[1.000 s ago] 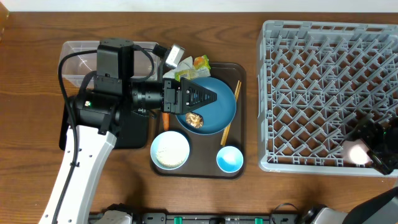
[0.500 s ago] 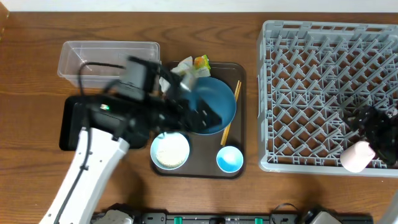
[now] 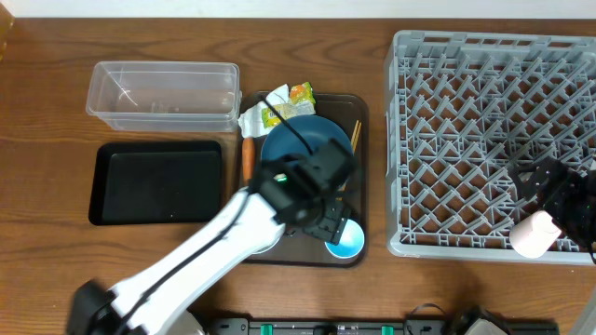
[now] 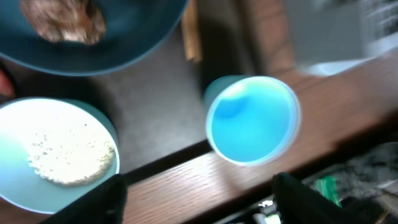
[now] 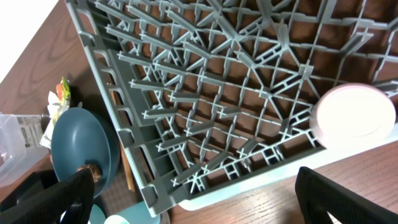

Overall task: Sort waste into correct bins and load items into the dishwasher rack
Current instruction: 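Grasp the light-blue cup with the left gripper and lift it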

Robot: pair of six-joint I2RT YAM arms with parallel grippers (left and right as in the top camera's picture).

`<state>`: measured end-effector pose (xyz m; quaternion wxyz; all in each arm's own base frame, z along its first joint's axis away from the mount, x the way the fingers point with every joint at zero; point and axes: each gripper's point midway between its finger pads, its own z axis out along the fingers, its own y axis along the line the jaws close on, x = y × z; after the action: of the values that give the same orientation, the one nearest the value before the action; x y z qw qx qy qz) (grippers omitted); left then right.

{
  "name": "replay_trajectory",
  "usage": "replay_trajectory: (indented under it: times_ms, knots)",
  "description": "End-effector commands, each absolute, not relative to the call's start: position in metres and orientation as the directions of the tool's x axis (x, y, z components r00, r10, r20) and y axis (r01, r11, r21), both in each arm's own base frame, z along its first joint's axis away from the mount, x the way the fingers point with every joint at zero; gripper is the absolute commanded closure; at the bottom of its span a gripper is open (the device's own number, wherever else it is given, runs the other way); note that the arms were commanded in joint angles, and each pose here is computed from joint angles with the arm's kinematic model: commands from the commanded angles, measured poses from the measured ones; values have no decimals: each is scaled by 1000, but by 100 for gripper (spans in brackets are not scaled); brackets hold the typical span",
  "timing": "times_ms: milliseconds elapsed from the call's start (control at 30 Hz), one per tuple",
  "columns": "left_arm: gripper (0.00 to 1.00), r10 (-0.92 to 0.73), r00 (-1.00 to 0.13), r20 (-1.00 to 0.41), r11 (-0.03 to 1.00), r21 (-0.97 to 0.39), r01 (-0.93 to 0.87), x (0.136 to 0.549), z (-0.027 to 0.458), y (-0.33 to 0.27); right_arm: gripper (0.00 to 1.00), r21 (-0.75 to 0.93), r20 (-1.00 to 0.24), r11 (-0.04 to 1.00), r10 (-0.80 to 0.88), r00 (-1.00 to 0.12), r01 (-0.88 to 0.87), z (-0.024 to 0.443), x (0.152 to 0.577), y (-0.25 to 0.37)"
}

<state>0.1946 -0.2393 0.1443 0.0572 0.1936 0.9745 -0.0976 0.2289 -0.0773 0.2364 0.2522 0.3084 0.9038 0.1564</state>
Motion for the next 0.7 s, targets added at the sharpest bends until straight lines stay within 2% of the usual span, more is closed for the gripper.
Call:
replay_trajectory:
  times_ms: [0, 267, 367, 533, 567, 600, 667]
  knots:
    - [33, 351, -933, -76, 932, -67, 356, 197, 110, -233, 5, 427, -358, 775, 617, -700, 465, 235, 230, -76]
    - [49, 362, -929, 73, 932, -4, 362, 190, 62, -236, 4, 423, -350, 774, 619, -703, 471, 232, 230, -78]
    - [53, 361, -929, 82, 932, -7, 362, 191, 55, -239, 4, 421, -351, 774, 620, -702, 473, 232, 230, -78]
    - [73, 363, -930, 58, 932, -25, 362, 196, 53, -246, 4, 414, -351, 775, 620, -702, 477, 232, 230, -79]
    - [81, 363, -930, 56, 932, -27, 362, 196, 53, -247, 4, 414, -351, 775, 620, -702, 477, 232, 230, -79]
    - [94, 363, -930, 61, 932, -37, 362, 195, 53, -248, 4, 414, -351, 775, 620, -702, 478, 232, 230, -79]
    - [94, 364, -928, 77, 930, -73, 359, 190, 54, -252, 4, 414, -350, 775, 620, -702, 478, 232, 229, -79]
